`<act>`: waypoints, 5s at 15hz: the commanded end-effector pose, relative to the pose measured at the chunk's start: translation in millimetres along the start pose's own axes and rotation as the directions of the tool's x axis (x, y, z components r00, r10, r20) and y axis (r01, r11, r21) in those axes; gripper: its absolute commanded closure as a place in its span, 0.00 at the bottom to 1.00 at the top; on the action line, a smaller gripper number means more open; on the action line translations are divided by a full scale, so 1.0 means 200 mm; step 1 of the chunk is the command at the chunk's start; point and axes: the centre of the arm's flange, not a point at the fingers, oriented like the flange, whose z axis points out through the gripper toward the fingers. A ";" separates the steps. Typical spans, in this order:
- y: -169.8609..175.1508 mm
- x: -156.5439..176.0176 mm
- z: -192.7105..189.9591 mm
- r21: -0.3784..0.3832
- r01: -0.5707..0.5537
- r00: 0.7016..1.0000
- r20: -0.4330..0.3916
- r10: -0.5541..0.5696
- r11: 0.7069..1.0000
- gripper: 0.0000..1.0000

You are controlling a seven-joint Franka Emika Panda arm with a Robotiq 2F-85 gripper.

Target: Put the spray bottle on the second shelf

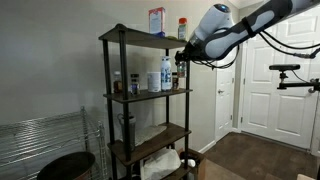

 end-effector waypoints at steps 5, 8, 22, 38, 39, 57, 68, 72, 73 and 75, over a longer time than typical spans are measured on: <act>-0.21 -0.08 0.05 0.159 -0.006 0.997 -0.074 0.018 0.987 0.64; -0.31 -0.14 0.09 0.215 0.008 0.997 -0.082 0.010 0.977 0.64; -0.53 0.03 0.40 0.295 0.004 0.994 -0.106 0.029 0.955 0.64; -0.68 0.04 0.70 0.261 0.041 0.998 -0.064 -0.025 0.965 0.64; -0.68 0.05 0.72 0.251 0.047 0.998 -0.060 -0.033 0.967 0.64; -0.69 -0.02 0.88 0.165 0.066 0.998 -0.010 -0.065 0.984 0.09; -0.63 -0.04 0.67 0.157 0.045 0.999 -0.025 -0.041 0.987 0.00; -0.51 -0.09 0.54 0.128 0.059 0.998 -0.028 -0.056 0.990 0.00; -0.48 -0.11 0.52 0.125 0.064 0.998 -0.027 -0.061 0.990 0.00; -0.42 -0.16 0.48 0.132 0.058 0.998 -0.016 -0.057 0.990 0.00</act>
